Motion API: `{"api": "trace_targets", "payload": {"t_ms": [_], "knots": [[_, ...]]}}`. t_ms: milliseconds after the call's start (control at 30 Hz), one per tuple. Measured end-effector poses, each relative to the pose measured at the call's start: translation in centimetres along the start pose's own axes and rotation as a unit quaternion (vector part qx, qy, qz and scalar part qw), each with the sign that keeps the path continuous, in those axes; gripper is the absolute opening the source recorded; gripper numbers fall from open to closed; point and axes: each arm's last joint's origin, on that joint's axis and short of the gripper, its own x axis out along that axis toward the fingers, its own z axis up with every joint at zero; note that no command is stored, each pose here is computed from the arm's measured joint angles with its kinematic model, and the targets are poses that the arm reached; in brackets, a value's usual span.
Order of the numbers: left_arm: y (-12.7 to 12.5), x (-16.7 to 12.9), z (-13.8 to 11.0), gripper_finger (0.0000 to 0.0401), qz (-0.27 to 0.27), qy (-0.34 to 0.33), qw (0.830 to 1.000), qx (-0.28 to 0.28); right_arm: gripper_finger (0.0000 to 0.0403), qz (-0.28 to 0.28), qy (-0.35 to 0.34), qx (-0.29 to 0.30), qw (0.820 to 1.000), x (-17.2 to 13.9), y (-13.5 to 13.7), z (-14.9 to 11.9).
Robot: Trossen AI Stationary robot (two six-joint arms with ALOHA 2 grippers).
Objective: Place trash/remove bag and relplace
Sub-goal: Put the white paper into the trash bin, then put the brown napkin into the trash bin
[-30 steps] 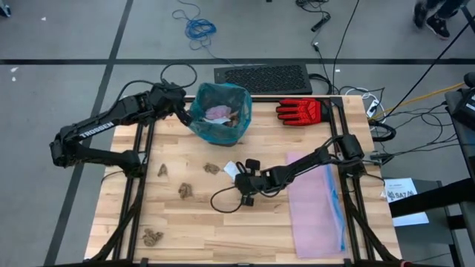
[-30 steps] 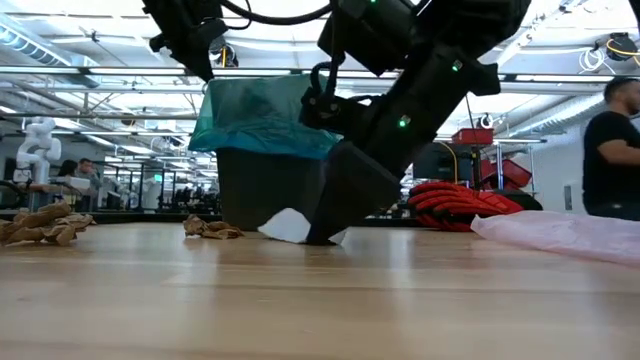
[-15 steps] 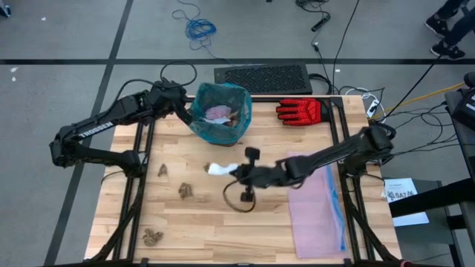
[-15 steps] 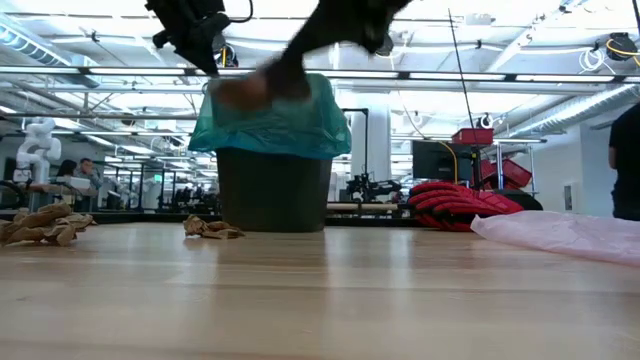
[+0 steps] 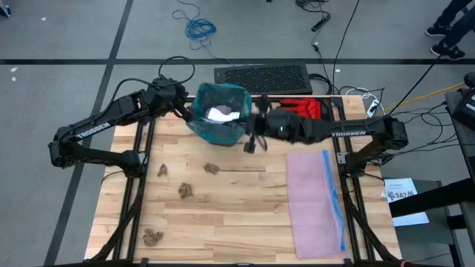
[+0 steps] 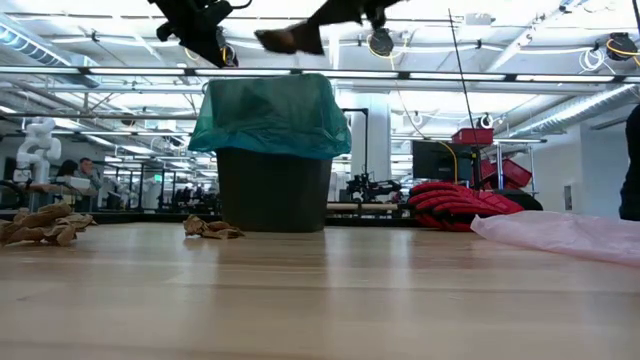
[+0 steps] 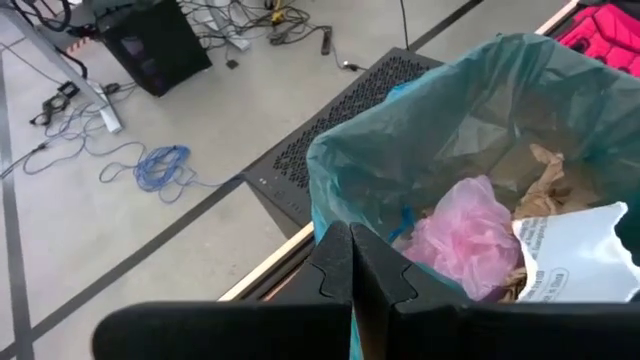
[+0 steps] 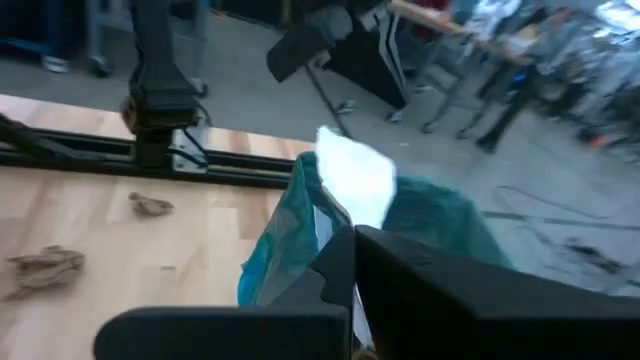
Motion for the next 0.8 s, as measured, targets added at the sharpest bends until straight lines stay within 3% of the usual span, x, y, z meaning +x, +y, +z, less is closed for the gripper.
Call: {"api": "trace_targets", "payload": {"t_ms": [167, 300, 467, 633, 800], "knots": [[-0.1, 0.0, 0.0, 0.0, -0.012, 0.002, 1.0, -0.001, 0.0002, 0.029, 0.018, 0.056, 0.998, 1.5, -2.9, -1.7], [-0.2, 0.0, -0.1, 0.0, -0.038, 0.008, 0.999, 0.022, 0.0026, 0.023, 0.023, 0.062, 0.998, 1.8, -4.1, -2.2], [-0.8, -0.1, -0.2, 0.0, -0.139, 0.01, 0.989, 0.042, 0.0095, 0.02, 0.014, 0.058, 0.998, 1.9, -4.3, -2.1], [-1.6, -0.4, -0.6, 0.0, -0.254, 0.027, 0.965, 0.058, 0.0173, 0.023, 0.021, 0.032, 0.999, 1.7, -4.2, -2.1], [-3.2, -0.4, -1.4, 0.0, -0.304, 0.068, 0.945, 0.096, 0.0206, 0.052, 0.046, 0.029, 0.997, -0.1, -4.3, -1.7]]}}
